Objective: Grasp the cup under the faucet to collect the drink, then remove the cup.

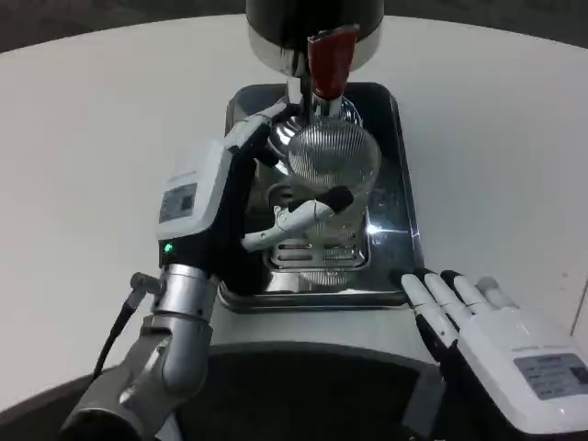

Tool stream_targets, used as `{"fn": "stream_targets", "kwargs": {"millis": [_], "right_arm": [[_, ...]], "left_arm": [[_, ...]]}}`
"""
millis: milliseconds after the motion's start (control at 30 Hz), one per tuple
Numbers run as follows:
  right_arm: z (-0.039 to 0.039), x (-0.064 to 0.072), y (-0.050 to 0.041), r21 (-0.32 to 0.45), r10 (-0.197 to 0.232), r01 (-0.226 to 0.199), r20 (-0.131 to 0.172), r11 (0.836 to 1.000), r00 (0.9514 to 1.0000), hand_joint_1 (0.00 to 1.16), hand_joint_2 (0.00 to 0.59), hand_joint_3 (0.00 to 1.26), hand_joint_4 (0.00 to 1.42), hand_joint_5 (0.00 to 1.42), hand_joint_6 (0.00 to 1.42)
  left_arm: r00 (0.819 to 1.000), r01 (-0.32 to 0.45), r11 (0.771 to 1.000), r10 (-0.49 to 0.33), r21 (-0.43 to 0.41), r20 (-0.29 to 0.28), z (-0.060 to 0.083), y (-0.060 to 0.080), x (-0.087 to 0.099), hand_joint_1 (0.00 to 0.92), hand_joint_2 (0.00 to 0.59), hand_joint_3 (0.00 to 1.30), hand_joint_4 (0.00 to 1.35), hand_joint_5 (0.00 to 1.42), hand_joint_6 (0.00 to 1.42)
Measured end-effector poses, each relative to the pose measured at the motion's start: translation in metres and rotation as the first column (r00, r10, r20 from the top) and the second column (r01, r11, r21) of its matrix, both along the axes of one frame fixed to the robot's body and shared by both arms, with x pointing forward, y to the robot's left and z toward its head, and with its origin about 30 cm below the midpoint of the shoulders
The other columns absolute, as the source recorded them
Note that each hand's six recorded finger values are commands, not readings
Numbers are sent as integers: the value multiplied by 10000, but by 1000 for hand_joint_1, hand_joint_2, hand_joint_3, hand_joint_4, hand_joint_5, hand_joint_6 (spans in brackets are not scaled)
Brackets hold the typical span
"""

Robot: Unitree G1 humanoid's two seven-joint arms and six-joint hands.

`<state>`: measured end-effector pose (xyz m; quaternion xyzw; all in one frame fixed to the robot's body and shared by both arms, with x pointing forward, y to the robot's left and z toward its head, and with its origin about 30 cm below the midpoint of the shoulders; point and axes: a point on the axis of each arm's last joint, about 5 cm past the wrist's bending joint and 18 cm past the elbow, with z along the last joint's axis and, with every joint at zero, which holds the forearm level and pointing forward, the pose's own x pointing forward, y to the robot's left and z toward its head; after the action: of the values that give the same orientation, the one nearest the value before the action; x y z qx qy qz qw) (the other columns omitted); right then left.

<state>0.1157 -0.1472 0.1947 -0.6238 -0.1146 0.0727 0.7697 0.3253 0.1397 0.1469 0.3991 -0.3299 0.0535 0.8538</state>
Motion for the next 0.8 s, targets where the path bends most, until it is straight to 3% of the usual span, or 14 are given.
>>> {"fn": "stream_targets", "kwargs": {"millis": [267,500,800], "right_arm": [[-8,12,3,-9,21,-21,-33,10000,10000,801,272,0,0,0,0],[-16,18,-1,-34,-9,9,-73,10000,10000,801,272,0,0,0,0],[4,54,12,-40,90,-90,121,10000,9999,801,272,0,0,0,0]], "left_arm": [[9994,100,9999,-96,-96,340,12,127,-66,71,0,355,306,554,750],[9979,-12,9987,44,-501,641,8,457,-288,50,0,401,347,558,645],[9944,-95,9956,193,-927,1044,233,816,-460,0,0,406,384,472,404]]}}
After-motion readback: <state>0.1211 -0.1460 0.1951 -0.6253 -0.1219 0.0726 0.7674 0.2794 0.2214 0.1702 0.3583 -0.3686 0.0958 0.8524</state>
